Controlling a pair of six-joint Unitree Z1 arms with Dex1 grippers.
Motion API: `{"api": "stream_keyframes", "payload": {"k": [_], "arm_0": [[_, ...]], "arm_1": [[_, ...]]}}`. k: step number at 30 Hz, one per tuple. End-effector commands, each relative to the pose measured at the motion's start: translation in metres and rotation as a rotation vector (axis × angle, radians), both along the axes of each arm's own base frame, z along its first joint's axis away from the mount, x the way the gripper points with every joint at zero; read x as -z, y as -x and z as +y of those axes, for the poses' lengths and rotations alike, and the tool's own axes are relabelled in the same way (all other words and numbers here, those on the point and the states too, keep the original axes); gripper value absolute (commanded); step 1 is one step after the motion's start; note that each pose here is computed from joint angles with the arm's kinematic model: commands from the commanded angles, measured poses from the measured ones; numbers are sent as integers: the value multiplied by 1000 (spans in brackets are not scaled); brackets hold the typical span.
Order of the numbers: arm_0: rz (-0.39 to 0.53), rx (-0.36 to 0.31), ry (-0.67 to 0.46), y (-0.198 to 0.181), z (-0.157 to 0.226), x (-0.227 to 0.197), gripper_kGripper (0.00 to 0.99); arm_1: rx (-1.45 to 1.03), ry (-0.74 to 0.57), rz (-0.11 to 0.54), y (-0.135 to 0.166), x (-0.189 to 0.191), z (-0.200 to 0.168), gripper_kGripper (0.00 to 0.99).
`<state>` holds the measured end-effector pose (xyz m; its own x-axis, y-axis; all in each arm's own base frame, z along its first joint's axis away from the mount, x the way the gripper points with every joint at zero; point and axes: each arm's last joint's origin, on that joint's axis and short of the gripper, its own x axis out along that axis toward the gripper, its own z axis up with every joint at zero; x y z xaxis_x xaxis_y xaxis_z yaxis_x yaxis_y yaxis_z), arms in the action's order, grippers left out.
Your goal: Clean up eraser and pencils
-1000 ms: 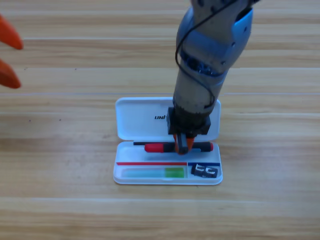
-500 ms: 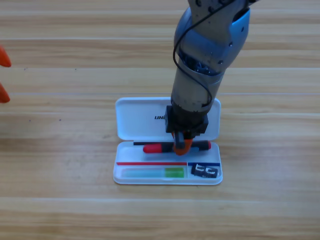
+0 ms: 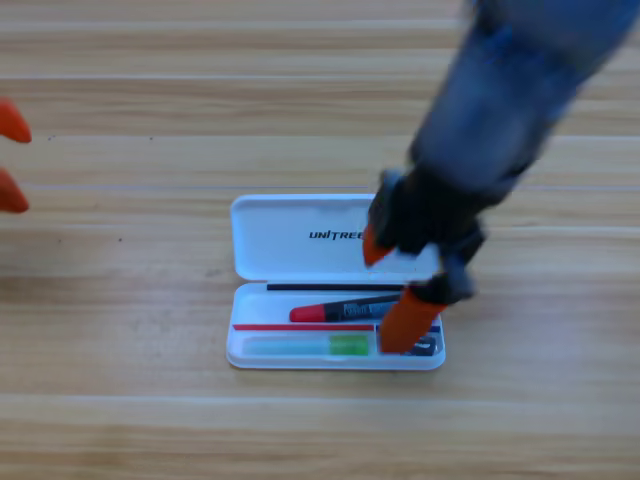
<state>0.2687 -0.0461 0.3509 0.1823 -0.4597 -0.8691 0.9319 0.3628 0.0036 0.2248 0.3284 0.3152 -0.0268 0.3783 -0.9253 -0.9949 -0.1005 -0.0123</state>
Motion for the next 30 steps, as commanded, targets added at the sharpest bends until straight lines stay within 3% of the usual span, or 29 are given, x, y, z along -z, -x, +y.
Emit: {"api": "stream_keyframes", "payload": {"k": [1,6,9,13,19,20,24,30], "arm_0": [[-55,7,56,-22,0,2,982],[-62,43,108,-84,-19,8,956],[-15,65,136,-124,-40,26,822],[49,117,173,-156,-73,58,568],[139,228,220,-179,-112,115,43],[160,240,230,-180,-118,124,0],[203,282,238,-182,-135,149,0],[243,290,233,-179,-141,163,0]], "arm_1": [[-16,-279,-45,69,-92,-74,902],[20,-412,-52,92,-100,-105,904],[26,-436,-36,95,-94,-109,905],[32,-419,-12,91,-88,-104,905],[35,-409,4,88,-83,-99,917],[34,-409,6,88,-82,-99,917],[33,-408,12,88,-81,-99,917],[28,-413,20,89,-81,-99,917]]}}
